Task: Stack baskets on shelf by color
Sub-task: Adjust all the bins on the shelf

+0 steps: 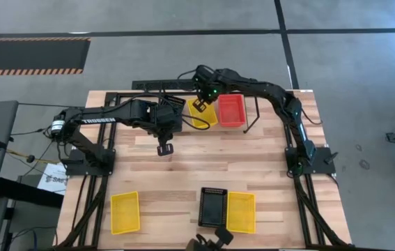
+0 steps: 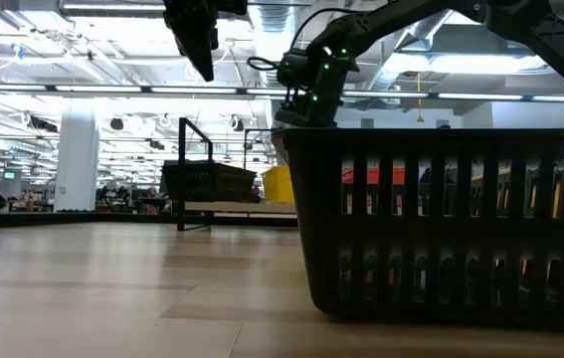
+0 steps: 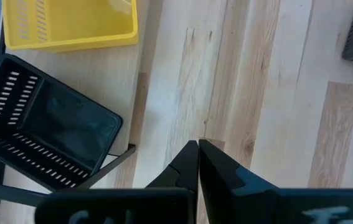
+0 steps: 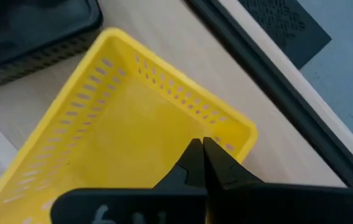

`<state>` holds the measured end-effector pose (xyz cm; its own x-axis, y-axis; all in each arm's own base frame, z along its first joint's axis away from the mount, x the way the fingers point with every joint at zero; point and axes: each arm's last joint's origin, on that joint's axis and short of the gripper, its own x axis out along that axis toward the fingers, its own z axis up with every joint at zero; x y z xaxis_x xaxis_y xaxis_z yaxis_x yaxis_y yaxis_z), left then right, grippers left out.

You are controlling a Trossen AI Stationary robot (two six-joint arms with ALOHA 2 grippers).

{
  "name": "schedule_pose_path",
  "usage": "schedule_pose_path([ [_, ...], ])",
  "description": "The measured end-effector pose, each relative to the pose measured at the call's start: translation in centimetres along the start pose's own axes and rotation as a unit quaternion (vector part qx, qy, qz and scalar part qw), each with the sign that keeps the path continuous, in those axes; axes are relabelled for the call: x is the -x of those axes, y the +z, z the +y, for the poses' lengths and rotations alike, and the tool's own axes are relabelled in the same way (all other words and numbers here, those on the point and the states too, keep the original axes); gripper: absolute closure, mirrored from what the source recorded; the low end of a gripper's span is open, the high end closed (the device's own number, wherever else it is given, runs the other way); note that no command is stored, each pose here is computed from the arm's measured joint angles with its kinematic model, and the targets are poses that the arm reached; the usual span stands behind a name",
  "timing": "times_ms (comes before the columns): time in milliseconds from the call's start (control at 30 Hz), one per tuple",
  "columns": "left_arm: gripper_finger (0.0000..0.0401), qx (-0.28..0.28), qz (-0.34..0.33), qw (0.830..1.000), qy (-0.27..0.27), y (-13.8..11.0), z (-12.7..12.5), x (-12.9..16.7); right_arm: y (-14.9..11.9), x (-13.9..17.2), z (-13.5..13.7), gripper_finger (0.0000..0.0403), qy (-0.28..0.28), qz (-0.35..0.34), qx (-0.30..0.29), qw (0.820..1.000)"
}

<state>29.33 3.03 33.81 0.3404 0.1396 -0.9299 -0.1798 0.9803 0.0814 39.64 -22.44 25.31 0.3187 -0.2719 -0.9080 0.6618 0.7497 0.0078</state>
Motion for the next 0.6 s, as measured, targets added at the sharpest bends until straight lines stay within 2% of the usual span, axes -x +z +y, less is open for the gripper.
schedule_pose_path([
  [200,0.0401,0.000,0.000,1.000,0.000,0.00,-0.01,0.00,-0.31,0.05,0.84,0.0403,-0.008,0.005,0.016,1.000],
  [600,0.0401,0.009,0.000,1.000,0.000,0.00,-0.01,0.00,-0.24,0.03,0.57,0.0403,-0.011,0.004,0.013,1.000],
])
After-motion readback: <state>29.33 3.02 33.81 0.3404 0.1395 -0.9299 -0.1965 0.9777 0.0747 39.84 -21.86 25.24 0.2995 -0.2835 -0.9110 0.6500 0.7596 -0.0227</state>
